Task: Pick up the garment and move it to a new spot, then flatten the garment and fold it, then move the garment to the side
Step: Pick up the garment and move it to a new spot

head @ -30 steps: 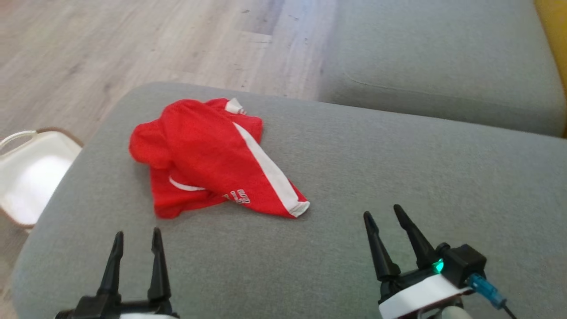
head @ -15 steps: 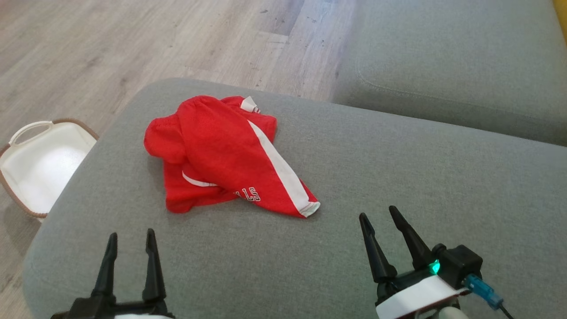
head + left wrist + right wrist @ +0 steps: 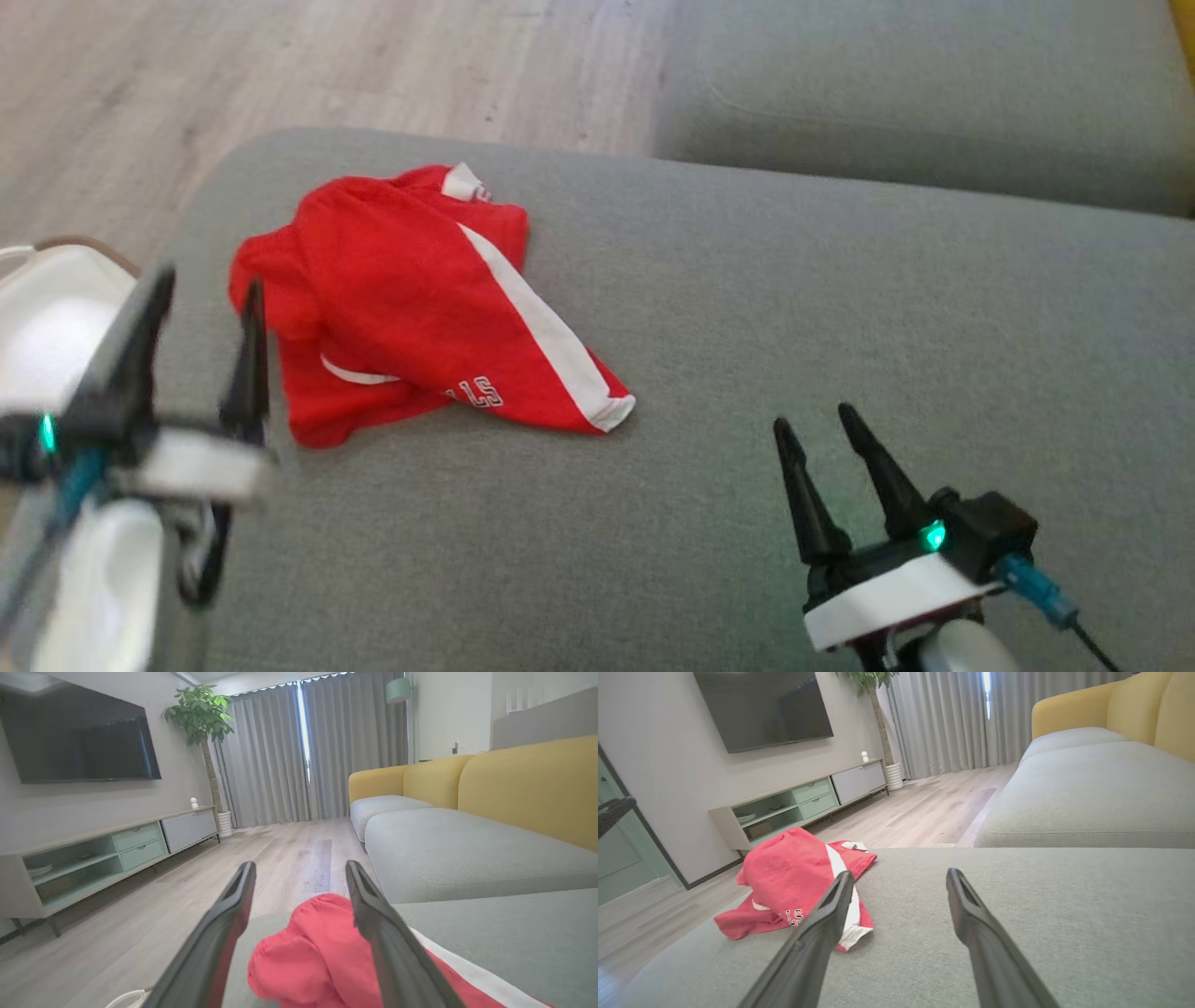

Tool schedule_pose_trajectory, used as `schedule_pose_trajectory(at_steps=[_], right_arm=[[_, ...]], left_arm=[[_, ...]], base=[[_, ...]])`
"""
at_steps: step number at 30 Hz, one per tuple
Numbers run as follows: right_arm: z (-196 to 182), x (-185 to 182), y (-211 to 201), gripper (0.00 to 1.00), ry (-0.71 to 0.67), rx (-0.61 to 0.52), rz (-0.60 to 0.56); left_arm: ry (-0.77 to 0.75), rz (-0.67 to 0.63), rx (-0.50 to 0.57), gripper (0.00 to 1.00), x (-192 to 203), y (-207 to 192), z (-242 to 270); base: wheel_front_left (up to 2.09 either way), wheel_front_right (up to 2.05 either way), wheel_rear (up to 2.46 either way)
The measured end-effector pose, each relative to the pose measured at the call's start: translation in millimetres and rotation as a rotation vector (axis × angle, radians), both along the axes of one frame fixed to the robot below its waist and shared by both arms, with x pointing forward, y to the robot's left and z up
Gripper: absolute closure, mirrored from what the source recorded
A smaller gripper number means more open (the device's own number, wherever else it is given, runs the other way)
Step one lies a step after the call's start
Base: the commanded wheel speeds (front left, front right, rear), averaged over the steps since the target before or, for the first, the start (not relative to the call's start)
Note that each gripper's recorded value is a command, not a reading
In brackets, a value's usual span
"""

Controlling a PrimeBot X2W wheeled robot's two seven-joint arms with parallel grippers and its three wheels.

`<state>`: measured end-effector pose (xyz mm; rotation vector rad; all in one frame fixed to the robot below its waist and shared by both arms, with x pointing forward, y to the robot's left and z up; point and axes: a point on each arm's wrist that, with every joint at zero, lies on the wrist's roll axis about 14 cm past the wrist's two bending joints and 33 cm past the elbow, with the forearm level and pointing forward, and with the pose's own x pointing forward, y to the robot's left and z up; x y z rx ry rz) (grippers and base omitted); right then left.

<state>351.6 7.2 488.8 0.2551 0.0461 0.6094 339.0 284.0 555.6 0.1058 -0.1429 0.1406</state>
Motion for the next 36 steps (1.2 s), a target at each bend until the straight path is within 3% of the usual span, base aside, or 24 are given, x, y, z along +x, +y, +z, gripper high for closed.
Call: schedule_pose_trajectory(at_steps=[4,11,18,29,30,36], right_arm=[[-1.9,12.0,-9.6,0.0,0.004,0.005,-0.035],[-4.1,39.1,-24.5,0.0,0.002,0.017,-0.091],[-23.8,59.6,-49.2,0.0,0.046,0.011,-0.169],[-37.9,67.5,-72.3,0.0,0.078,-0.004,-0.235],[-37.1,67.7,-73.2,0.0,0.076,-0.004,-0.238],[-28.7,66.8,-72.8,0.0,0.05,-0.008,-0.236]], left_arm=[[0.093,-0.056,0.039,0.0,52.3,1.8,17.4],[0.489,-0.197,0.099,0.0,115.9,-18.9,-24.9],[0.814,-0.216,0.089,0.0,143.2,-14.4,-83.1],[1.021,-0.207,0.028,0.0,150.2,-16.3,-136.2],[1.031,-0.211,0.021,1.0,148.2,-17.8,-138.1],[0.908,-0.228,0.009,1.0,156.4,-20.8,-117.4]], base=[[0.0,0.0,0.0],[0.0,0.0,0.0],[0.0,0.0,0.0],[0.0,0.0,0.0],[0.0,0.0,0.0],[0.0,0.0,0.0]])
